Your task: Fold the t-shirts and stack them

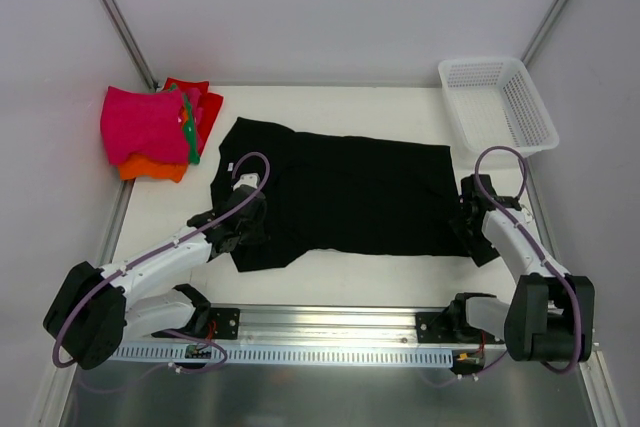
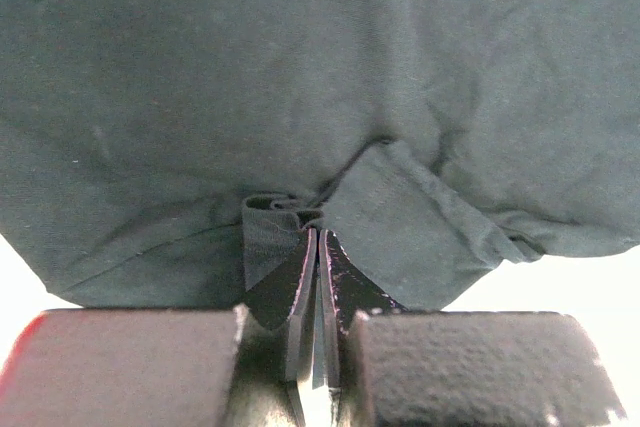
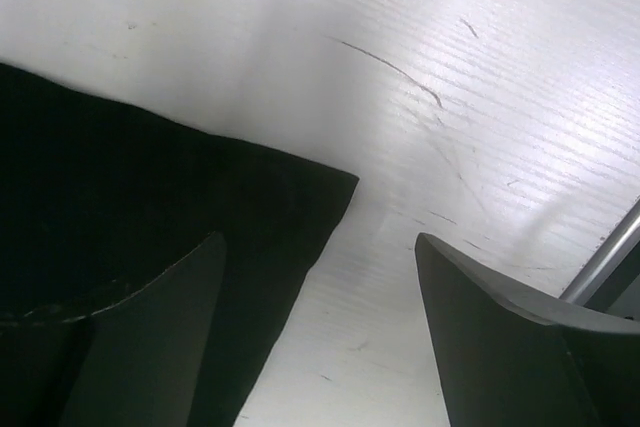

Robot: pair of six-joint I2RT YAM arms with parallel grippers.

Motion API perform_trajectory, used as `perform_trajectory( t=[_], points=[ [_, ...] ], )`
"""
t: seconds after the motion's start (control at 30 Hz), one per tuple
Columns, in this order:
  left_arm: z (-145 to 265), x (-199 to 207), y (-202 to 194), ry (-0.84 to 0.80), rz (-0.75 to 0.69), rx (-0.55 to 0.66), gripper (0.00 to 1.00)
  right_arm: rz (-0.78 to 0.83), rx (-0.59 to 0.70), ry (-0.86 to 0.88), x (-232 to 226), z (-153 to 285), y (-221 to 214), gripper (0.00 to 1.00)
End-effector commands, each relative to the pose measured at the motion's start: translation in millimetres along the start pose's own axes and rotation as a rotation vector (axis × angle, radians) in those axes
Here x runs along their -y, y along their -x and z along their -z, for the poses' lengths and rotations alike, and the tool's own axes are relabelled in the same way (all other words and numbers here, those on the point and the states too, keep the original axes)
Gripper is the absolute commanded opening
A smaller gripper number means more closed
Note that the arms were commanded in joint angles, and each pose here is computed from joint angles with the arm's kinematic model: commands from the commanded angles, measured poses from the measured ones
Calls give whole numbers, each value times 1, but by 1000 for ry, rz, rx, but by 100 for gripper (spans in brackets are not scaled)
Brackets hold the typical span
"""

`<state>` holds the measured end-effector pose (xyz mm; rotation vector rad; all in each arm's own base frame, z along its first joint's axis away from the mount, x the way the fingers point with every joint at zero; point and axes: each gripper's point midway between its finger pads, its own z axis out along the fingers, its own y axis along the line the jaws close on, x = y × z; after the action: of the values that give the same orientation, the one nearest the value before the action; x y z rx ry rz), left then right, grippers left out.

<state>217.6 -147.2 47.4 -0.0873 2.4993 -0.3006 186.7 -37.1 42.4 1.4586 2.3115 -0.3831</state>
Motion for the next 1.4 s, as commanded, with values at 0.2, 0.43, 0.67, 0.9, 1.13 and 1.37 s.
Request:
perform_trajectory(
  t=[0.2, 0.43, 0.67, 0.9, 1.13, 1.37],
  points=[
    [-3, -6, -1, -5, 7, 1, 0, -42, -6, -7, -9, -15, 14, 80],
    [-4, -9, -2, 2, 20, -5, 0, -64, -24, -43, -1, -30, 16, 79],
    [-6, -10, -2, 7, 25, -15, 0, -63, -71, -55, 2, -43, 7, 72],
    [-7, -11, -2, 15, 27, -13, 0, -68, -95, -49, 3, -49, 3, 55],
    [-9, -13, -1, 27, 26, -16, 0, -62, -104, -40, 4, -50, 1, 39],
    [-9, -12, 1, 30, 27, -13, 0, -47, -148, -5, 3, -46, -9, 39]
  ],
)
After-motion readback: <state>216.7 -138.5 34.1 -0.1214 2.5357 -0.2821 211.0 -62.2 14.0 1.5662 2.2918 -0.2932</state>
